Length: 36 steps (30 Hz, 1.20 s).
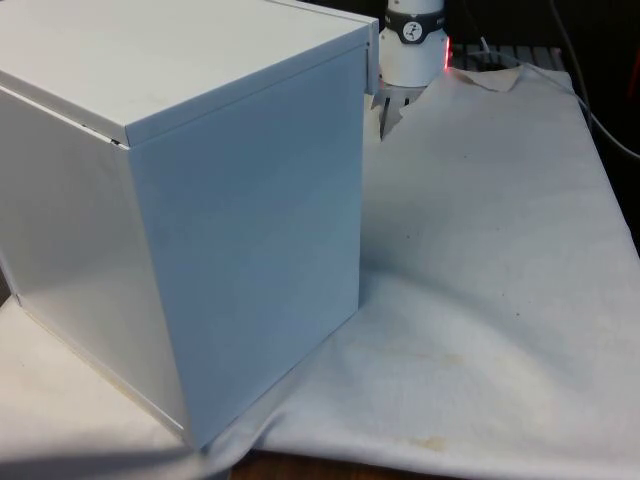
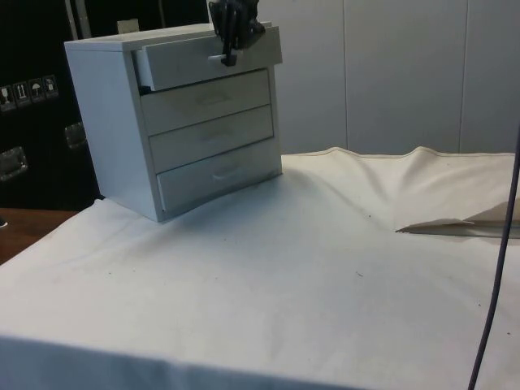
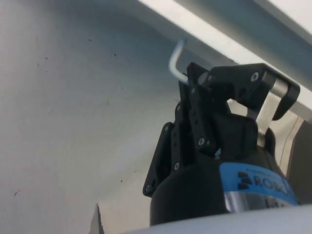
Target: Open the drawer, then close it.
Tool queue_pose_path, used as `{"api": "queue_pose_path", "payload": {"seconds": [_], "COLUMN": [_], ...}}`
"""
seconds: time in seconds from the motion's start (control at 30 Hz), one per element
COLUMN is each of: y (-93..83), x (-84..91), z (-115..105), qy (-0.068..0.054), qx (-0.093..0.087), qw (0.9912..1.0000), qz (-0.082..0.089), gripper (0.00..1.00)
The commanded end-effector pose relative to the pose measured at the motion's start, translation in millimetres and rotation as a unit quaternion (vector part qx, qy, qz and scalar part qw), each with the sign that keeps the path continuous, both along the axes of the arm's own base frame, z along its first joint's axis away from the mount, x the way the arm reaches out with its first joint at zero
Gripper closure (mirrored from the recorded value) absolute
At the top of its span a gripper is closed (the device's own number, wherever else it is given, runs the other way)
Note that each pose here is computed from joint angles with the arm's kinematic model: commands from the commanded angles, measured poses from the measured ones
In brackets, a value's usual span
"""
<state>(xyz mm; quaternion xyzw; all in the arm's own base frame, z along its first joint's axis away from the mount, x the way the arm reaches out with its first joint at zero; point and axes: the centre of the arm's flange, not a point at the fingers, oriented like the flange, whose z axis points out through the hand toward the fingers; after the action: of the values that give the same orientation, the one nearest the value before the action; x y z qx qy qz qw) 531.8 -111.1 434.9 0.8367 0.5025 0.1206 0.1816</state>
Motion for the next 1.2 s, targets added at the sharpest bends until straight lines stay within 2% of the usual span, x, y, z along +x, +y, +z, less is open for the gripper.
{"api": "queue_pose_path", "payload": {"seconds": [0.0,0.2,0.23,0.3,0.5,0.53,0.83,1.07,1.1,1.17], "y": [12.0,10.7,0.0,1.3,4.4,3.4,3.8,9.3,9.9,11.3], "x": [-7.7,-5.2,0.0,0.3,-1.1,-1.2,-6.8,-26.0,-24.1,-33.3], "z": [2.3,-1.3,0.0,-2.0,-22.8,-19.9,-17.8,-18.3,-18.2,-18.2], "qy": [0.000,-0.002,0.000,0.001,0.007,0.010,0.008,0.009,0.009,0.008], "qx": [-0.001,0.000,0.000,0.000,0.007,0.004,0.011,0.018,0.023,0.022], "qw": [0.99998,0.99999,1.00000,1.00000,0.99994,0.99993,0.99990,0.99981,0.99970,0.99974], "qz": [0.006,0.004,0.000,0.001,-0.003,-0.004,-0.005,-0.001,0.001,0.001], "gripper": [1.00,1.00,1.00,1.00,1.00,1.00,1.00,1.00,1.00,1.00]}}
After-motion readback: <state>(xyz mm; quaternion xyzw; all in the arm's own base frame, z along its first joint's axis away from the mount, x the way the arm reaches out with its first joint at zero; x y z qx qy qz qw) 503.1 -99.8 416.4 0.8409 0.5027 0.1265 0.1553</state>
